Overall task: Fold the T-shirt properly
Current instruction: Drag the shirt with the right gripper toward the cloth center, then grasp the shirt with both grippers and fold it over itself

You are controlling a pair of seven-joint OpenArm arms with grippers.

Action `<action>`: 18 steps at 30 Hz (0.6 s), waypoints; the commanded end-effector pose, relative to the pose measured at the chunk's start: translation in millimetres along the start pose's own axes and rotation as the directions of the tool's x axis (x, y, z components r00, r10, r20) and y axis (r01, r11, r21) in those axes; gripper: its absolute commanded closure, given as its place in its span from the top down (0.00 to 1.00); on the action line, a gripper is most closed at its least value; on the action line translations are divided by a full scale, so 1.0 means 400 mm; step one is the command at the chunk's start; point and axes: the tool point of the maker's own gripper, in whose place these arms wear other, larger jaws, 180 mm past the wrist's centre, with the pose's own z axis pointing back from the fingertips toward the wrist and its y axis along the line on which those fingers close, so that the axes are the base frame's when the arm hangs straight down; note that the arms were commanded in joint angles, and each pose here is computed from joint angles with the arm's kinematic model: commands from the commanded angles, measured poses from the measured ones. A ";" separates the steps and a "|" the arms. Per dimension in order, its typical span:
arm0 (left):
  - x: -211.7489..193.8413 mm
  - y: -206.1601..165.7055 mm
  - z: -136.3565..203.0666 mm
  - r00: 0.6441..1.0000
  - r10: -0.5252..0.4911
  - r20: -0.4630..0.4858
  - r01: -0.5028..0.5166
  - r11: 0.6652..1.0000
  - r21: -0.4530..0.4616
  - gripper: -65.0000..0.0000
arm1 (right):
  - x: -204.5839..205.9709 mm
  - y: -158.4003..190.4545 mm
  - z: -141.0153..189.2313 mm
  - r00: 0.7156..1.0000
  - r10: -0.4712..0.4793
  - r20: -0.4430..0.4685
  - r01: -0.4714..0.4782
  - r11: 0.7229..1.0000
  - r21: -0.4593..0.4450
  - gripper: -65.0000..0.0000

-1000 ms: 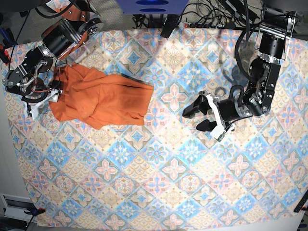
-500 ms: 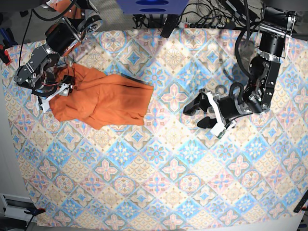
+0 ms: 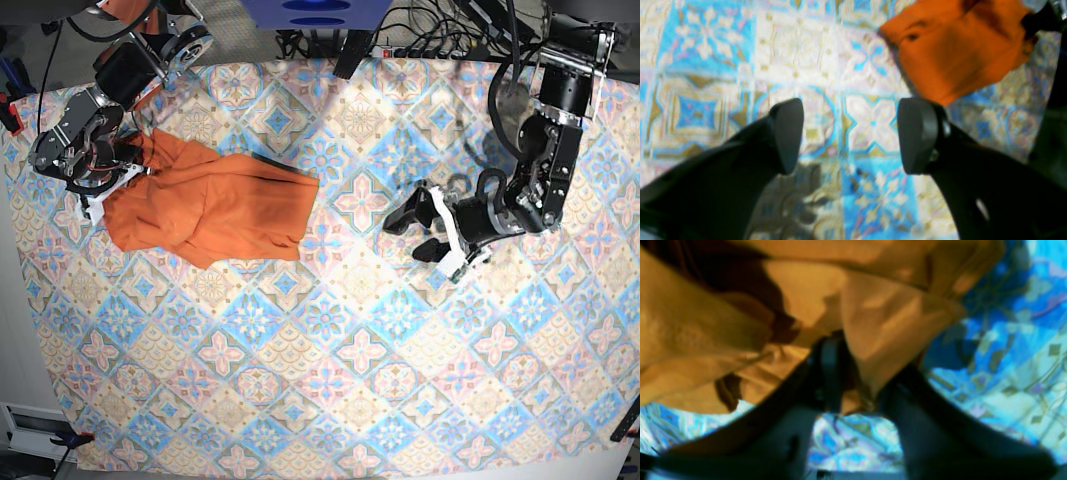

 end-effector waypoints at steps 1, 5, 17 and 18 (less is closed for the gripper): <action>0.034 0.008 0.008 0.999 -0.029 0.034 0.028 1.000 0.006 0.66 | 0.014 -0.010 0.020 1.000 0.013 0.007 -0.013 1.000 -0.022 0.10; 0.007 -0.008 -0.009 0.997 -0.071 -0.019 0.071 0.997 -0.003 0.66 | 0.049 -0.034 0.071 0.998 0.032 0.058 -0.028 0.996 -0.085 0.04; -0.004 -0.038 -0.029 0.996 -0.084 -0.035 0.083 0.996 -0.034 0.66 | 0.230 0.071 0.233 0.909 0.358 0.216 -0.299 0.918 -0.261 0.04; -0.003 -0.039 -0.030 0.996 -0.083 -0.034 0.082 0.996 -0.034 0.66 | 0.227 0.078 0.236 0.903 0.374 0.212 -0.314 0.911 -0.266 0.04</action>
